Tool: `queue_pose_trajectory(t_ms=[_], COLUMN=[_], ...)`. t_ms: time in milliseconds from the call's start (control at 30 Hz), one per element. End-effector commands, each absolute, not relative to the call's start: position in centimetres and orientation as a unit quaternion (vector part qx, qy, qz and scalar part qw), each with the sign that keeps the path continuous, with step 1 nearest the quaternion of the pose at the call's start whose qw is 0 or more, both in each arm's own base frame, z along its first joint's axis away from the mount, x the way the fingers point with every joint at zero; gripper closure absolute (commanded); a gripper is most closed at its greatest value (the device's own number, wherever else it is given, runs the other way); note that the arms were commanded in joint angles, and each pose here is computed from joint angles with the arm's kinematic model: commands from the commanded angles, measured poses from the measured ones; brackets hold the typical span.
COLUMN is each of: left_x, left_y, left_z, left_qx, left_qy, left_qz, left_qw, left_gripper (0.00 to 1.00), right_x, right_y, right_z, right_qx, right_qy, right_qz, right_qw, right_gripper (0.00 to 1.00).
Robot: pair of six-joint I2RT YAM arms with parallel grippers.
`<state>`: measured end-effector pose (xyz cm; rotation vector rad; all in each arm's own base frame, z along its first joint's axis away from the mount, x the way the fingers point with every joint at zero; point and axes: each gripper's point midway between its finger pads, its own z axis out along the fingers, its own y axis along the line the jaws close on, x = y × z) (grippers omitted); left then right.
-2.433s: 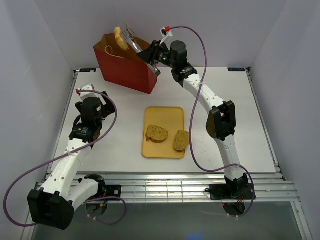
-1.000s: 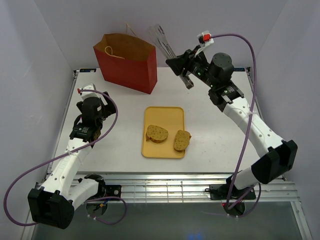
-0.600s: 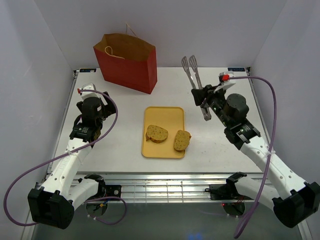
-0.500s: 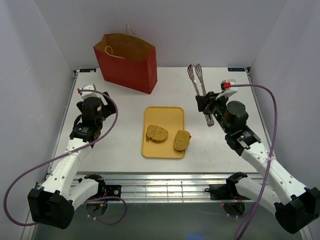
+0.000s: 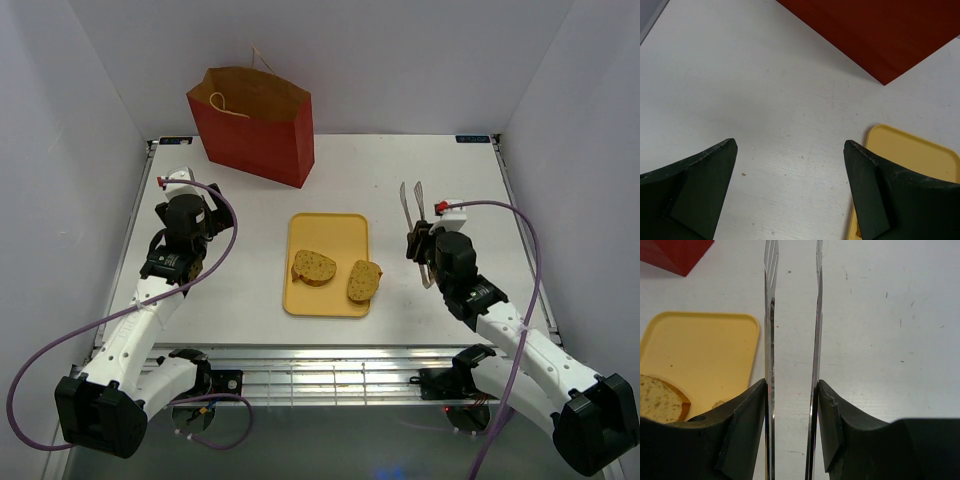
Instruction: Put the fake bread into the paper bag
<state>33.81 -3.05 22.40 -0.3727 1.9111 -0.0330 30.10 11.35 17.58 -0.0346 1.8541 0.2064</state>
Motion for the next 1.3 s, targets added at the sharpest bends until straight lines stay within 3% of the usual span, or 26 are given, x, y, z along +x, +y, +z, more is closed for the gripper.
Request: queue_pose_trajectory(t_ms=[0,1267], left_x=[33.9,34.1], left_y=[-3.2,-3.7], left_z=[23.2,22.7], left_qx=[-0.155,-0.14], left_qy=[0.805,0.814], left_qz=[-0.018,-0.02], left_qw=[0.572,0.564], left_gripper=[0.02,0.02], right_x=[30.8,31.4], right_y=[10.4,11.7], right_z=[18.2,8.3], right_qx=[0.008,0.025], right_qy=[0.782,0.854], right_qz=[0.072,0.062], right_qw=[0.619,0.516], right_gripper=[0.5,0.4])
